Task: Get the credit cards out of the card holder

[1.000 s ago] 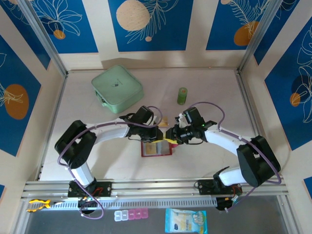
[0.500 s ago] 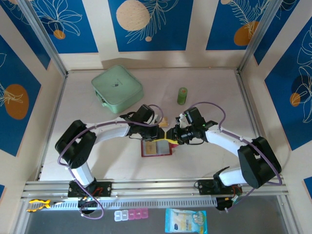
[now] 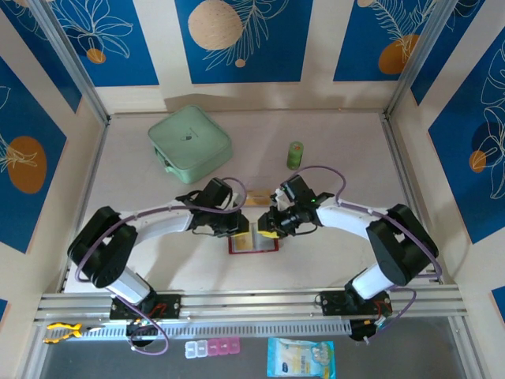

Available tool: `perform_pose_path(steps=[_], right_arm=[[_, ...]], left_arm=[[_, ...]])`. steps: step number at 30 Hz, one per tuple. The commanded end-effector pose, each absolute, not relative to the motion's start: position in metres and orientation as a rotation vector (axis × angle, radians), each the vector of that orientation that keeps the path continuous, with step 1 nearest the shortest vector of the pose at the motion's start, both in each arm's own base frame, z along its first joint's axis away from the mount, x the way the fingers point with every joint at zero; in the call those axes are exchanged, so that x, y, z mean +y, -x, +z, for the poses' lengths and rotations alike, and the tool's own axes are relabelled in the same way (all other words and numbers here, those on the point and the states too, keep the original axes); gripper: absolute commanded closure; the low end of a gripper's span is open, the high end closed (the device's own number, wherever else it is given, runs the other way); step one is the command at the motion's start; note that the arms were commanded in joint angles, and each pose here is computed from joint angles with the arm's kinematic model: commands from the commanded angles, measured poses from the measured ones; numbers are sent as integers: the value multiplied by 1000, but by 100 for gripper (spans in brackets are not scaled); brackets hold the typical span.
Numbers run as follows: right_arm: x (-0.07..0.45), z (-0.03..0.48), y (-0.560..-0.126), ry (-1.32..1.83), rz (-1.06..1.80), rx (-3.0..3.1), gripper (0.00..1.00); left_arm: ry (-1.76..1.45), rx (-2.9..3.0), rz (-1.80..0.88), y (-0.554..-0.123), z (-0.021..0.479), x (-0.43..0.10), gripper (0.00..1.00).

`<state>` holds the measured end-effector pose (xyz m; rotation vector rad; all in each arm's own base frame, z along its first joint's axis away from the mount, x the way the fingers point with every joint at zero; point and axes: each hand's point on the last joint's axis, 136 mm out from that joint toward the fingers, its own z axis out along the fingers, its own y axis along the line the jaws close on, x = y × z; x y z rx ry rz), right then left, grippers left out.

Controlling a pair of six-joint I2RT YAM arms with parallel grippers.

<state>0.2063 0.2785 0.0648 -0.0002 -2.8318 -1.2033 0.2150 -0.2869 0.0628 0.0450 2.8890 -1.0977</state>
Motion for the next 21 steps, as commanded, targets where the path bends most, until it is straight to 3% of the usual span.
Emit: perform_pose_path(steps=[1,21], right_arm=[[291,63,-208,-26,-1194,-2821,71],[307,42,-208,-80,-1089,-2831,74]], left_arm=[[-18,2876,-1081,-214,58,-273,87],[72,2950,-1052,-205,21,-249,96]])
